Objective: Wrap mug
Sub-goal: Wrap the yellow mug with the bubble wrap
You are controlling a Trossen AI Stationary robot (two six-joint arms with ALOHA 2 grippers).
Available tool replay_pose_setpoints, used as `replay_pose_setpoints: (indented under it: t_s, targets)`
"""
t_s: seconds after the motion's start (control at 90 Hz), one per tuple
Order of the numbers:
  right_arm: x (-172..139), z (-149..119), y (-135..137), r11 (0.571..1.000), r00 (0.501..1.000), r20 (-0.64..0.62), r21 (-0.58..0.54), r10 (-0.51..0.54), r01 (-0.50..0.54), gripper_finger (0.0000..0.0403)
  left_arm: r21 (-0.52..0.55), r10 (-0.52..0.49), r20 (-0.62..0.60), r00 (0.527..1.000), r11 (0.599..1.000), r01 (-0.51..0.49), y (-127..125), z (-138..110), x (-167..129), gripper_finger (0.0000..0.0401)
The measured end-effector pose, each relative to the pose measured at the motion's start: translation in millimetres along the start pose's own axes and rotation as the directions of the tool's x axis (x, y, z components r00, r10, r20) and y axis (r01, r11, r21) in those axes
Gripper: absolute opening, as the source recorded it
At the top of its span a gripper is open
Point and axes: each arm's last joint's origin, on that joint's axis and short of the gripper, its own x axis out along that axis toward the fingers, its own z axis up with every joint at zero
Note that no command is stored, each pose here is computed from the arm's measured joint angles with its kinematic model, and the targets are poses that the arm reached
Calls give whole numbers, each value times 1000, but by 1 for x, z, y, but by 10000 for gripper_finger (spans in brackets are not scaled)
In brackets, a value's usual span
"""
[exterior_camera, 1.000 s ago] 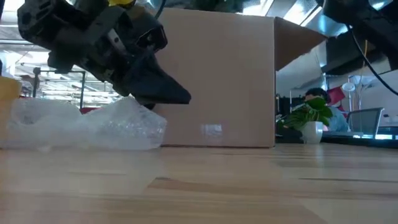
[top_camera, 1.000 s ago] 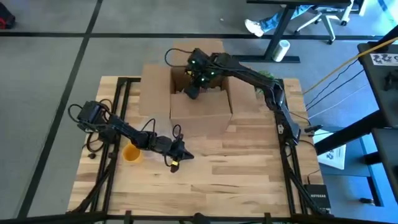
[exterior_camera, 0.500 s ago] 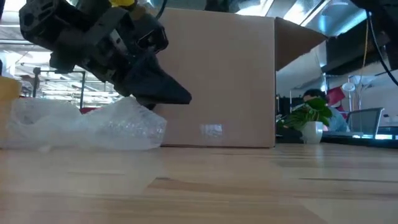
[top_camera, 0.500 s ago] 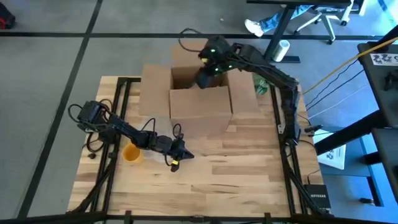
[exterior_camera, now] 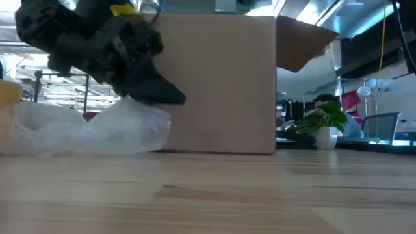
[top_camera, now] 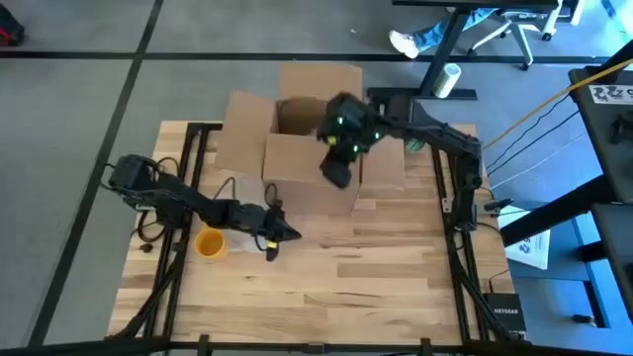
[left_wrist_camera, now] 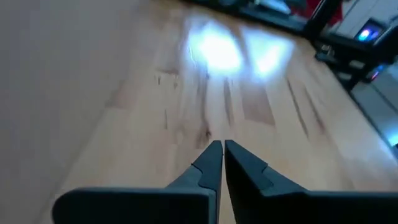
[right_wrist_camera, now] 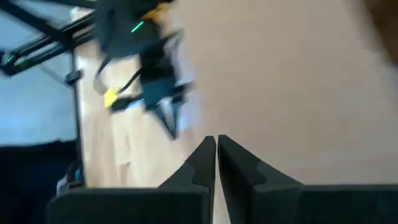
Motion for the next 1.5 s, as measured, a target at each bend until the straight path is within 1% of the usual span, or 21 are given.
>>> replay_pose_setpoints:
  t_s: [0.122,0.256,0.367,0.467,0.578,0.667,0.744,0.8,0.911,1.0,1.067,1.122,1.211,1.267,1.344,1.444,1.5]
  targets:
    - [7,-7,30,997,999,-19,-57,43,-44,1,-9,6,67,998,1000,-6,5,9,-21,0]
    - [27,-19,59,995,997,-68,-100,24,-31,1,-49,61,132,989,997,-55,14,14,-38,0]
    - [51,-31,82,987,994,-109,-154,27,-43,0,-67,60,171,983,997,-49,14,20,-46,0]
    - [75,-47,98,979,987,-161,-196,14,-46,0,-59,26,195,981,998,-15,7,23,-50,0]
    - [113,-68,105,973,979,-204,-225,3,-49,0,-36,-16,215,976,999,24,-1,26,-56,0]
    - [146,-82,100,979,981,-194,-198,18,-57,0,-28,-40,216,976,998,48,-7,27,-60,0]
    - [174,-93,93,984,987,-152,-160,51,-75,0,-19,-61,211,976,998,67,-11,27,-64,0]
    - [192,-101,87,987,993,-99,-140,64,-77,0,-14,-69,202,977,997,73,-14,27,-67,0]
    - [216,-112,74,994,999,32,-110,33,-29,0,-10,-44,187,981,999,46,-19,26,-78,0]
    - [227,-120,61,996,993,113,-80,-36,45,0,-6,-17,172,985,1000,18,-21,26,-88,0]
    - [234,-123,52,996,985,167,-61,-50,61,0,-8,5,167,986,1000,-3,-22,26,-96,0]
    - [238,-123,45,999,973,230,-30,-36,44,0,-10,28,154,988,1000,-26,-22,25,-102,0]
    - [241,-120,35,999,948,315,-22,39,-34,6,-8,47,145,988,999,-47,-21,24,-109,0]
    - [242,-120,31,998,944,325,-24,58,-53,15,-10,44,145,988,999,-43,-22,24,-112,0]
    - [241,-118,26,999,946,320,-28,50,-44,37,-4,44,133,990,999,-44,-22,23,-113,0]
    - [242,-120,23,998,954,297,-55,34,-18,77,0,54,108,993,999,-54,-21,20,-113,0]
    - [246,-122,21,998,956,294,-65,-1,21,101,-6,60,91,994,998,-60,-20,19,-112,0]
